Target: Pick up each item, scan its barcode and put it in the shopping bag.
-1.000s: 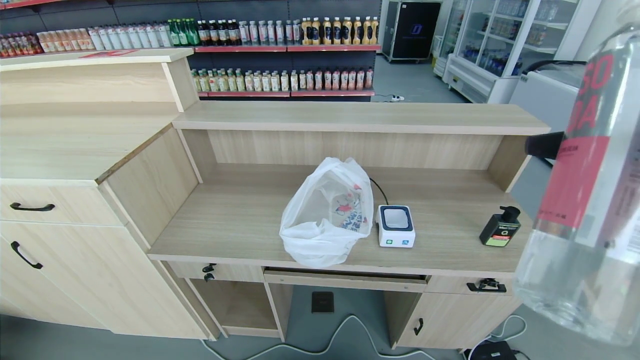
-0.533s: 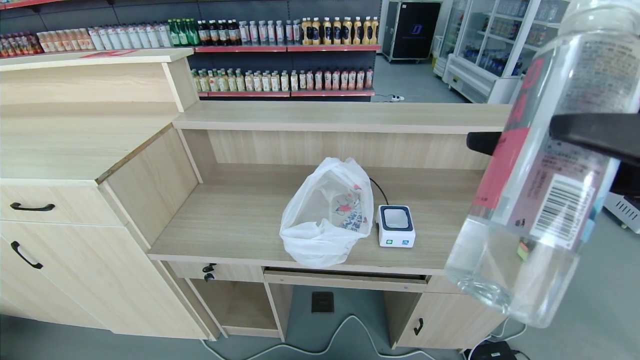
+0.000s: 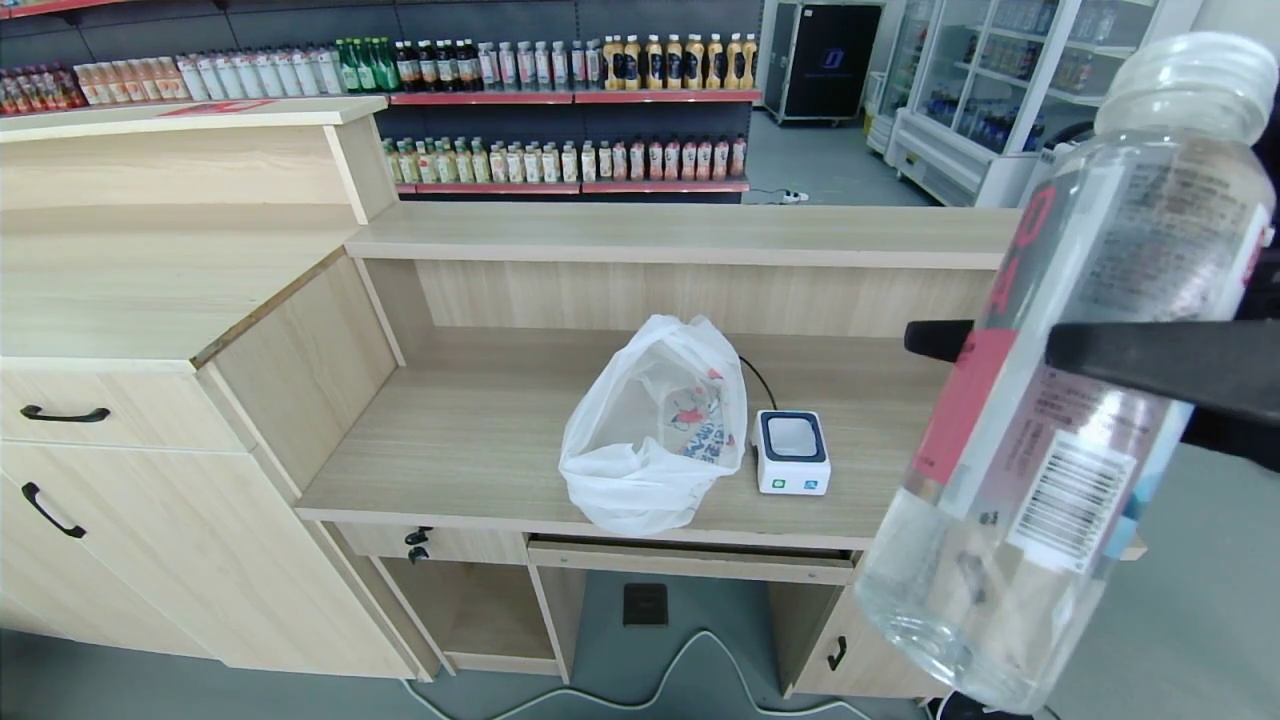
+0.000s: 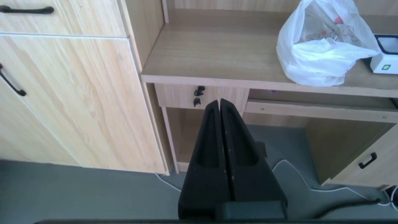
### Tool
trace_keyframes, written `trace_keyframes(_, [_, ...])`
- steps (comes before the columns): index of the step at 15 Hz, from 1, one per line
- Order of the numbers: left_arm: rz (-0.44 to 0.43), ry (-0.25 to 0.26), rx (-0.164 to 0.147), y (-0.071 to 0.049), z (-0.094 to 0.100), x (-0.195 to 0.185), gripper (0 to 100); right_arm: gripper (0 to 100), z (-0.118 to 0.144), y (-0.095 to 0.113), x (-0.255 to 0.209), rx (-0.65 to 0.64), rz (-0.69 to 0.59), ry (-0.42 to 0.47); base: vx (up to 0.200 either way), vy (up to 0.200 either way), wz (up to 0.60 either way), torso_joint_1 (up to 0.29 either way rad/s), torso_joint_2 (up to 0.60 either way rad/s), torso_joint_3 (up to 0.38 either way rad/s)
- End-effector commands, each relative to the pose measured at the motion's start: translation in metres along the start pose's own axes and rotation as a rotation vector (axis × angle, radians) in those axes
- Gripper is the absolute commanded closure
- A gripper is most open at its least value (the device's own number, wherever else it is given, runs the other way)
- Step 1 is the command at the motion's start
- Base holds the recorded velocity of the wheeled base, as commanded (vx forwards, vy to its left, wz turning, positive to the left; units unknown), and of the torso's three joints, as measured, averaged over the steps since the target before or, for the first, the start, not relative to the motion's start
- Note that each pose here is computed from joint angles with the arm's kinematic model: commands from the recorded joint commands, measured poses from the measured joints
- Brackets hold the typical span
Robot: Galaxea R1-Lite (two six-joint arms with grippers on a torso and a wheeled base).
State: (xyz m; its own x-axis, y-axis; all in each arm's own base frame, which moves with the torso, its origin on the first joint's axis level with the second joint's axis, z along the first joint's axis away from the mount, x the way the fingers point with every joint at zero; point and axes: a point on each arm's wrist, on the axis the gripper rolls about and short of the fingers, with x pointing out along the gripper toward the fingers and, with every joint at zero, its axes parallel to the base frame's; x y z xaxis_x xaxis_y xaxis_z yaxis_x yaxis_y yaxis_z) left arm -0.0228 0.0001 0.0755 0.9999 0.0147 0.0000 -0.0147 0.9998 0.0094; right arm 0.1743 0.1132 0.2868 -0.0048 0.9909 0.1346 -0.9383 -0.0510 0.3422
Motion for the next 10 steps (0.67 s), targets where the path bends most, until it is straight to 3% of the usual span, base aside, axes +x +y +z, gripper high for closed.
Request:
trace_keyframes(1, [-0.001,0.0,0.0,0.0,0.0,0.0,100,100,-0.004,0.0,0.007,0.018,-0.036,-0.026,0.0,0.0,0.0,0.0,0.0,0.0])
trace_keyframes(10, [0.001,0.0,0.0,0.0,0.0,0.0,100,100,-0.02,0.008,0.012,-0.014,-0.032,0.031,0.0,0.0,0.0,0.0,0.0,0.0])
